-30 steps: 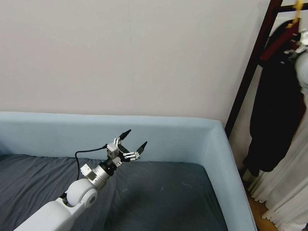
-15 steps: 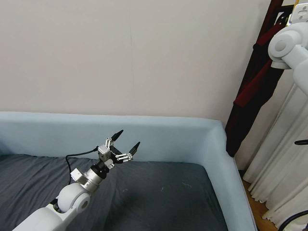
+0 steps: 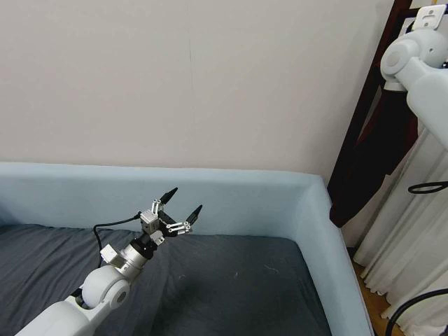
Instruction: Pick up the clothes from the sofa and hang them on the clothes hanger.
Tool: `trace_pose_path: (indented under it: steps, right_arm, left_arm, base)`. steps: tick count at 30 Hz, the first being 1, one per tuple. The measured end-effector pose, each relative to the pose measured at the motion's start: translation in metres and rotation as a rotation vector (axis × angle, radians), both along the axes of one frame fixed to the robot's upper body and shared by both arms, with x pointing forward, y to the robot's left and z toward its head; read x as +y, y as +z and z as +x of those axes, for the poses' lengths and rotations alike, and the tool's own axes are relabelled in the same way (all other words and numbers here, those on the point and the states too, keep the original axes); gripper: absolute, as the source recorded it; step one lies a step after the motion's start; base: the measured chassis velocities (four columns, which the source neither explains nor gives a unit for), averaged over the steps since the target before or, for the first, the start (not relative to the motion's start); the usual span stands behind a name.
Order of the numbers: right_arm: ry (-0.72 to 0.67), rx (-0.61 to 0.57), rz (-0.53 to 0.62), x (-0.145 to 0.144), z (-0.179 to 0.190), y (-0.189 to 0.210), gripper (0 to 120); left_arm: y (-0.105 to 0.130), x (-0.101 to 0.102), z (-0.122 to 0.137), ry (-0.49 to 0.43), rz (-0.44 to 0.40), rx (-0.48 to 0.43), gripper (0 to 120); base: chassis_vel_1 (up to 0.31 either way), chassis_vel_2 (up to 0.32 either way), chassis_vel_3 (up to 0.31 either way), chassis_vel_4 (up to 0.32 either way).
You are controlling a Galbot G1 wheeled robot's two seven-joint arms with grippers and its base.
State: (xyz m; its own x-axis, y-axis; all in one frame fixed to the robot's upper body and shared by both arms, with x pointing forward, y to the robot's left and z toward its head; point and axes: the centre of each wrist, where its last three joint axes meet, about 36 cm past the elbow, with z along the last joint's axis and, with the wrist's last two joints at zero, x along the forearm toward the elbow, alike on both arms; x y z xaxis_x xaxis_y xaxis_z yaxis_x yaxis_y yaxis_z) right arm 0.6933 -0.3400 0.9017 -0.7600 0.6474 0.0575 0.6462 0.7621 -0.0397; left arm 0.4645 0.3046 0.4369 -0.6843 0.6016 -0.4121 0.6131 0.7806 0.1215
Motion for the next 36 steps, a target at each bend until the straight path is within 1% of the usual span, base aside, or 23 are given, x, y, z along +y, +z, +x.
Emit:
trace_pose_path:
  steps: [9, 18, 20, 23, 24, 25, 27, 28, 29, 30, 31, 32, 33, 34, 35, 36]
  right_arm:
    - [-0.024, 0.006, 0.043, 0.001, 0.016, -0.003, 7]
    - [-0.007, 0.006, 0.052, -0.003, 0.016, -0.011, 7]
    - [0.001, 0.005, 0.049, -0.004, 0.014, -0.012, 9]
    - [0.017, 0.009, 0.012, -0.005, 0.006, -0.018, 23]
    - [0.017, 0.009, 0.012, -0.005, 0.006, -0.018, 23]
    - [0.019, 0.01, 0.006, -0.005, 0.003, -0.021, 27]
    - [0.031, 0.009, -0.003, -0.007, -0.008, -0.027, 37]
    - [0.048, 0.003, -0.014, -0.008, -0.02, -0.034, 42]
    - [0.061, 0.001, -0.024, -0.008, -0.027, -0.04, 46]
    - [0.061, 0.001, -0.024, -0.008, -0.027, -0.04, 46]
    - [0.081, -0.003, -0.035, -0.009, -0.038, -0.051, 49]
    - [0.121, -0.026, -0.037, -0.01, -0.054, -0.063, 55]
    - [0.179, -0.07, -0.031, -0.01, -0.07, -0.073, 59]
    - [0.179, -0.07, -0.031, -0.01, -0.07, -0.073, 59]
    - [0.258, -0.128, -0.028, -0.01, -0.086, -0.084, 65]
    - [0.38, -0.207, -0.047, -0.011, -0.109, -0.099, 69]
  left_arm:
    - [-0.004, 0.0, -0.001, 0.0, -0.008, -0.002, 100]
    - [-0.007, 0.0, -0.003, 0.0, -0.011, -0.001, 100]
    - [-0.007, 0.0, -0.004, -0.001, -0.012, -0.001, 100]
    - [-0.006, -0.001, -0.004, -0.003, -0.014, -0.004, 100]
    - [-0.006, -0.001, -0.004, -0.003, -0.014, -0.004, 100]
    - [-0.006, -0.001, -0.004, -0.003, -0.014, -0.005, 100]
    - [-0.006, 0.0, -0.004, 0.0, -0.013, -0.005, 100]
    - [-0.007, 0.001, -0.005, 0.003, -0.013, -0.003, 100]
    - [-0.008, 0.001, -0.006, 0.007, -0.014, 0.0, 100]
    - [-0.008, 0.001, -0.006, 0.007, -0.014, 0.0, 100]
    - [-0.01, 0.002, -0.008, 0.009, -0.015, 0.003, 100]
    - [-0.013, 0.002, -0.011, 0.014, -0.017, 0.009, 100]
    - [-0.015, 0.002, -0.013, 0.02, -0.022, 0.013, 100]
    - [-0.015, 0.002, -0.013, 0.02, -0.022, 0.013, 100]
    - [-0.018, 0.001, -0.016, 0.027, -0.03, 0.018, 100]
    - [-0.023, -0.002, -0.021, 0.039, -0.047, 0.03, 100]
  base:
    - [0.0, 0.0, 0.0, 0.0]
    - [0.0, 0.0, 0.0, 0.0]
    - [0.0, 0.0, 0.0, 0.0]
    - [0.0, 0.0, 0.0, 0.0]
    - [0.0, 0.0, 0.0, 0.0]
    - [0.0, 0.0, 0.0, 0.0]
    - [0.0, 0.0, 0.0, 0.0]
    - [0.0, 0.0, 0.0, 0.0]
    - [0.0, 0.0, 0.0, 0.0]
    - [0.0, 0.0, 0.0, 0.0]
    - [0.0, 0.0, 0.0, 0.0]
    - [0.0, 0.0, 0.0, 0.0]
    - [0.0, 0.0, 0.0, 0.0]
    - [0.0, 0.0, 0.0, 0.0]
    - [0.0, 0.0, 0.0, 0.0]
    - [0.0, 0.0, 0.0, 0.0]
